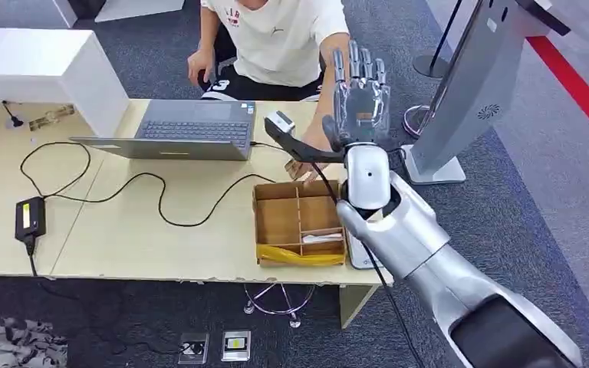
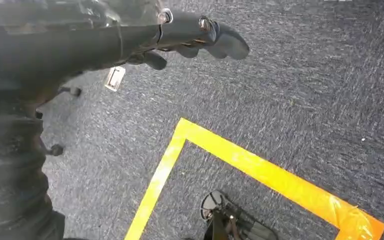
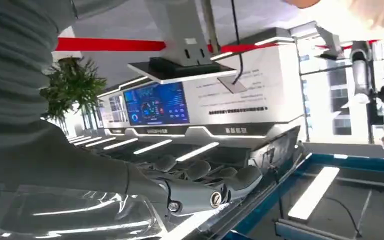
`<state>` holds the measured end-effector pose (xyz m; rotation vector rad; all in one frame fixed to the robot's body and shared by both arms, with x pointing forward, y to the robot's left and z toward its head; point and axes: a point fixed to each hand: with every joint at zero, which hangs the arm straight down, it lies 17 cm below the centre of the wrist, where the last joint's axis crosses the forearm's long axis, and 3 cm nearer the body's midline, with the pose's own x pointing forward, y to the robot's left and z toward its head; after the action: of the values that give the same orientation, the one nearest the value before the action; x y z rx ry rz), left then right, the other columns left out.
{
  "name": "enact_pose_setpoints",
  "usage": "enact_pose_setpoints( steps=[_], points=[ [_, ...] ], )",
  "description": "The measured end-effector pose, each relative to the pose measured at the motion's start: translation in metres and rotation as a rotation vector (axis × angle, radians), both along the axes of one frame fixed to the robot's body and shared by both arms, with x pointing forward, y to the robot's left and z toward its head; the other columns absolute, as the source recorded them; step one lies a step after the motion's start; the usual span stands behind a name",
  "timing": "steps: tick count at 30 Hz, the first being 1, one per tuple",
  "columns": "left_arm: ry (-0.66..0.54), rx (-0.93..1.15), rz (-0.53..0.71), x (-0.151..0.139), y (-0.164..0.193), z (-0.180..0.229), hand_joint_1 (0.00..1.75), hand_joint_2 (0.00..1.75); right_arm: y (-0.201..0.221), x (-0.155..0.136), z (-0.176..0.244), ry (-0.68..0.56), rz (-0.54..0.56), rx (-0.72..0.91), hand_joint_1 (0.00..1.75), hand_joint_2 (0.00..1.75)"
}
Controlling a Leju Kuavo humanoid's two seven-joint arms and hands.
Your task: Pass the card to the sensor for recognition and then transmit it.
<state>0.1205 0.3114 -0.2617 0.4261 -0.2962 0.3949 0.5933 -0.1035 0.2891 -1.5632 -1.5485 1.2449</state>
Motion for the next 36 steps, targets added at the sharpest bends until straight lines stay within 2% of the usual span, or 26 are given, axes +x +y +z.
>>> enact_pose_setpoints(
  steps=[8,15,17,22,23,24,27,29,31,32,33,34,36],
  points=[
    [0.003,0.022,-0.010,-0.003,0.014,0.000,0.00,1.75,-0.074,-0.042,-0.016,-0.034,-0.068,0.133,0.00,1.75],
    [0.008,0.037,-0.008,-0.006,0.025,0.000,0.00,1.75,-0.156,-0.117,-0.027,-0.134,-0.109,0.470,0.00,1.75],
    [0.009,0.038,-0.007,-0.006,0.026,0.000,0.00,1.75,-0.185,-0.136,-0.046,-0.128,-0.146,0.570,0.00,1.75],
    [0.009,0.039,-0.007,-0.006,0.027,0.000,0.00,1.75,-0.190,-0.139,-0.050,-0.123,-0.153,0.587,0.00,1.75],
    [0.019,0.035,0.002,-0.008,0.026,-0.001,0.00,1.75,-0.222,-0.158,-0.067,-0.108,-0.204,0.679,0.00,1.75],
    [0.063,0.015,0.025,-0.015,0.025,-0.003,0.00,1.75,-0.258,-0.172,-0.104,-0.033,-0.295,0.840,0.00,1.75],
    [0.092,0.001,0.028,-0.019,0.022,-0.005,0.00,1.75,-0.278,-0.184,-0.166,0.100,-0.321,0.989,0.00,1.75],
    [0.117,-0.009,0.024,-0.023,0.020,-0.006,0.00,1.75,-0.300,-0.189,-0.225,0.195,-0.350,1.222,0.00,1.75],
    [0.141,-0.021,0.030,-0.026,0.017,-0.007,0.00,1.75,-0.331,-0.218,-0.311,0.267,-0.535,1.525,0.00,1.75],
    [0.148,-0.025,0.033,-0.027,0.017,-0.007,0.00,1.75,-0.338,-0.236,-0.343,0.288,-0.633,1.601,0.00,1.75],
    [0.152,-0.027,0.034,-0.028,0.017,-0.007,0.00,1.75,-0.347,-0.267,-0.386,0.324,-0.782,1.670,0.00,1.75],
    [0.155,-0.028,0.036,-0.029,0.016,-0.008,0.00,1.75,-0.344,-0.287,-0.409,0.359,-0.855,1.665,0.00,1.75],
    [0.158,-0.029,0.038,-0.029,0.016,-0.008,0.00,1.75,-0.339,-0.306,-0.429,0.411,-0.900,1.584,0.00,1.75]
  ],
)
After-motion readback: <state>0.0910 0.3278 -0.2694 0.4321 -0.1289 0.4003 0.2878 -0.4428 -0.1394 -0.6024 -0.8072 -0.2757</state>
